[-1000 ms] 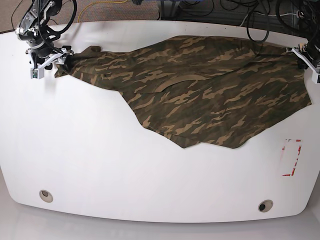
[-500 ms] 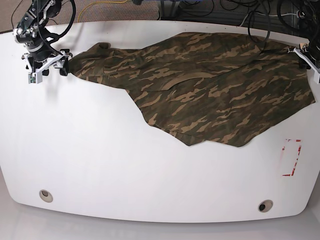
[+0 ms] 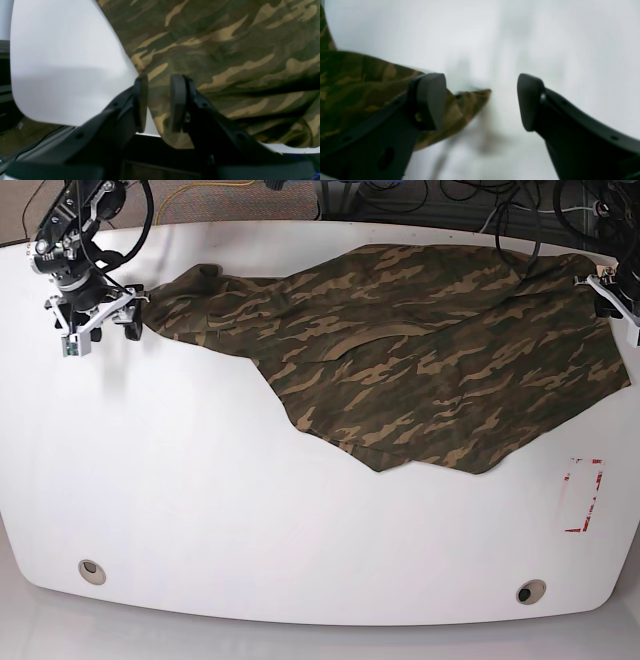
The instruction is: Layout the t-shirt on the table in an organized manner, then fold the t-shirt properly
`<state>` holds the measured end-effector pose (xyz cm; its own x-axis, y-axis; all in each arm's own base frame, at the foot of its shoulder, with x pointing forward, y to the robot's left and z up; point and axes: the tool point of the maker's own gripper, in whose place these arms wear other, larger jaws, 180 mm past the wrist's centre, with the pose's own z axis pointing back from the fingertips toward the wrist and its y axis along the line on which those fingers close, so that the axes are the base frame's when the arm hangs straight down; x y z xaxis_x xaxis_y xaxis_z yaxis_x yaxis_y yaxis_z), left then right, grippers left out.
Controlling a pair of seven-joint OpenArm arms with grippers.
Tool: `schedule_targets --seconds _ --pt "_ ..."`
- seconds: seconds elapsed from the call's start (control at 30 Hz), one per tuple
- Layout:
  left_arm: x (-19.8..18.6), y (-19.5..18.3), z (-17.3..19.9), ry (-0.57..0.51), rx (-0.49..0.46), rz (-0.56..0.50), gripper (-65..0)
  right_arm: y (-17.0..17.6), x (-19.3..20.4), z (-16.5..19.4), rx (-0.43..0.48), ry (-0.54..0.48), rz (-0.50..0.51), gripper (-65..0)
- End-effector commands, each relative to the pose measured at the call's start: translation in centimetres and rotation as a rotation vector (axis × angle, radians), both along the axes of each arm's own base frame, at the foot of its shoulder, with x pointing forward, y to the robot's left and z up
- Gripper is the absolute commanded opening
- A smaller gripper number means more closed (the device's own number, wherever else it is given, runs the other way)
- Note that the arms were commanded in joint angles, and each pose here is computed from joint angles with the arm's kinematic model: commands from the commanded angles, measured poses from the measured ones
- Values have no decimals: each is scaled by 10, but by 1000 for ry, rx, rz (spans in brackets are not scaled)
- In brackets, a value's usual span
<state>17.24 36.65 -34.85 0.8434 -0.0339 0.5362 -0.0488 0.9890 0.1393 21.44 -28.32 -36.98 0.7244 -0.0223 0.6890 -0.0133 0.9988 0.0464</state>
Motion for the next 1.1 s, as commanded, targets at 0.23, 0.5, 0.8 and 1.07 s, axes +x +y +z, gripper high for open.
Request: schedule_targets --seconds 0.23,0.5,0.8,1.07 --pt "26 7 25 -94 33 -7 -504 15 11 -5 67 -33 -4 -219" --pt "47 14 45 -156 60 -13 -504 12 1 -9 60 -8 -8 -222" --pt "74 17 67 -240 71 -10 -504 1 -16 -14 55 17 -55 -220" --pt "97 15 86 -317 66 -8 -504 0 -27 -28 82 59 -72 -224"
